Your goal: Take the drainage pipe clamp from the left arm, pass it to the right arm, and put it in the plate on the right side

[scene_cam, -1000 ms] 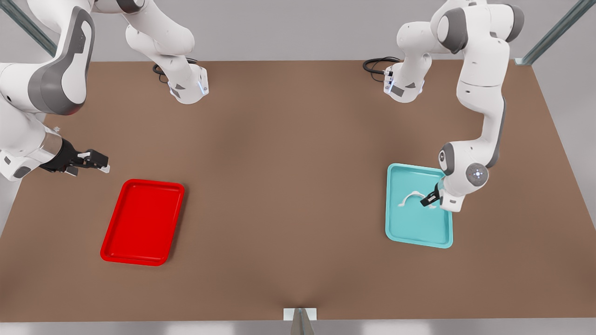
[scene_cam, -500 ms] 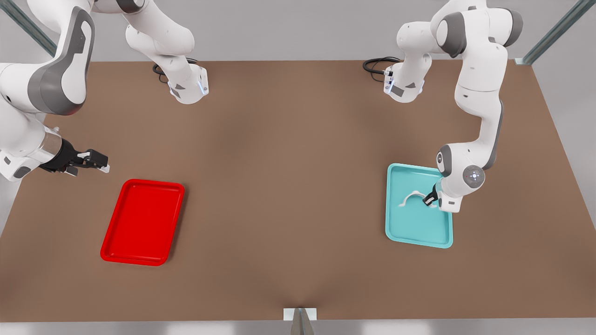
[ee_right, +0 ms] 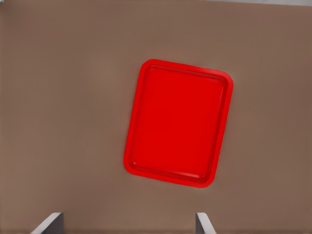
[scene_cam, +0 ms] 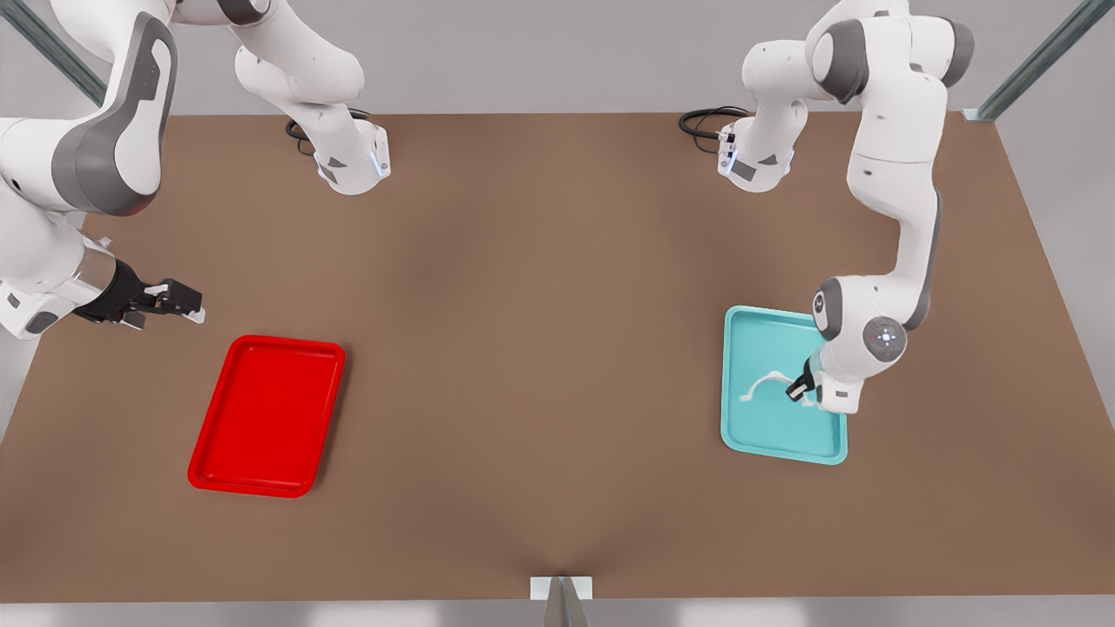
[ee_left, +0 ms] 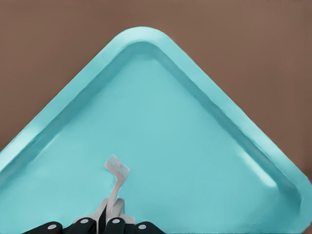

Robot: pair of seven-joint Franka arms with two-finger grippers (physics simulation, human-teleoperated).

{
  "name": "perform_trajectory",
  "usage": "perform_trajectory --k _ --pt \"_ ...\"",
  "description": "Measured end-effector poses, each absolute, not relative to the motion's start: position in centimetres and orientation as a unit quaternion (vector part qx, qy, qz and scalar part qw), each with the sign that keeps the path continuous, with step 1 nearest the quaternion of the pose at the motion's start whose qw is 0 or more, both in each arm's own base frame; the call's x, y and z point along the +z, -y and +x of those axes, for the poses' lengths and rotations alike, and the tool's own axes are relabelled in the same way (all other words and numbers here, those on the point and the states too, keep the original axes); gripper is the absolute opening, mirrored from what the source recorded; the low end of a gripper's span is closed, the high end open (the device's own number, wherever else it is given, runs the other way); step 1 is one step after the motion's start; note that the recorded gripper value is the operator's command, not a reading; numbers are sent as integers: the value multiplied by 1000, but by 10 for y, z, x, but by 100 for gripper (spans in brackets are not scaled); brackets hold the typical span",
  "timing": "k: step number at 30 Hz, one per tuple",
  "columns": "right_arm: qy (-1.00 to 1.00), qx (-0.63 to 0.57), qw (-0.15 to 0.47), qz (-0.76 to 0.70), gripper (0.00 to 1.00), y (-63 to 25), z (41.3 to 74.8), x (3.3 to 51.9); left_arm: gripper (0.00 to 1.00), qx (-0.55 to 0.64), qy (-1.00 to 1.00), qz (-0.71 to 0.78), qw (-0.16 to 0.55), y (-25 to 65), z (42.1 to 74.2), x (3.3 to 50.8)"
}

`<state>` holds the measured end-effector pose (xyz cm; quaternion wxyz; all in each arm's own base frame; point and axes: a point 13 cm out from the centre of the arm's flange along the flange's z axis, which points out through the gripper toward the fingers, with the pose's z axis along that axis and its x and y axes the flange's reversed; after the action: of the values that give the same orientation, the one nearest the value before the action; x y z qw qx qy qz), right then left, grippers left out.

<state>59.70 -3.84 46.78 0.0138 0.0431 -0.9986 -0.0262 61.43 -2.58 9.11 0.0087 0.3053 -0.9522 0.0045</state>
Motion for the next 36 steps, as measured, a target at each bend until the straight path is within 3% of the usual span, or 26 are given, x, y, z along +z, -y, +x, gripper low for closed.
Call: perform_trajectory --k 3,5,9,15,19,28,36 --pt "999 -26 14 43 100 39 597 468 21 25 961 275 -9 109 654 147" --pt "999 -27 14 43 100 37 597 467 21 52 965 257 -5 198 658 174" --pt "996 -49 30 64 100 -21 614 433 21 107 964 242 16 377 640 201" --pt "993 -70 27 95 100 -167 617 407 21 148 952 259 67 532 574 207" --pt "995 -83 26 56 100 -230 615 389 21 145 941 294 80 562 552 193" --pt "990 -82 60 -93 100 -308 593 331 21 159 912 367 88 575 551 230" --pt "972 -98 72 -202 100 -355 584 324 21 159 894 408 96 577 549 248"
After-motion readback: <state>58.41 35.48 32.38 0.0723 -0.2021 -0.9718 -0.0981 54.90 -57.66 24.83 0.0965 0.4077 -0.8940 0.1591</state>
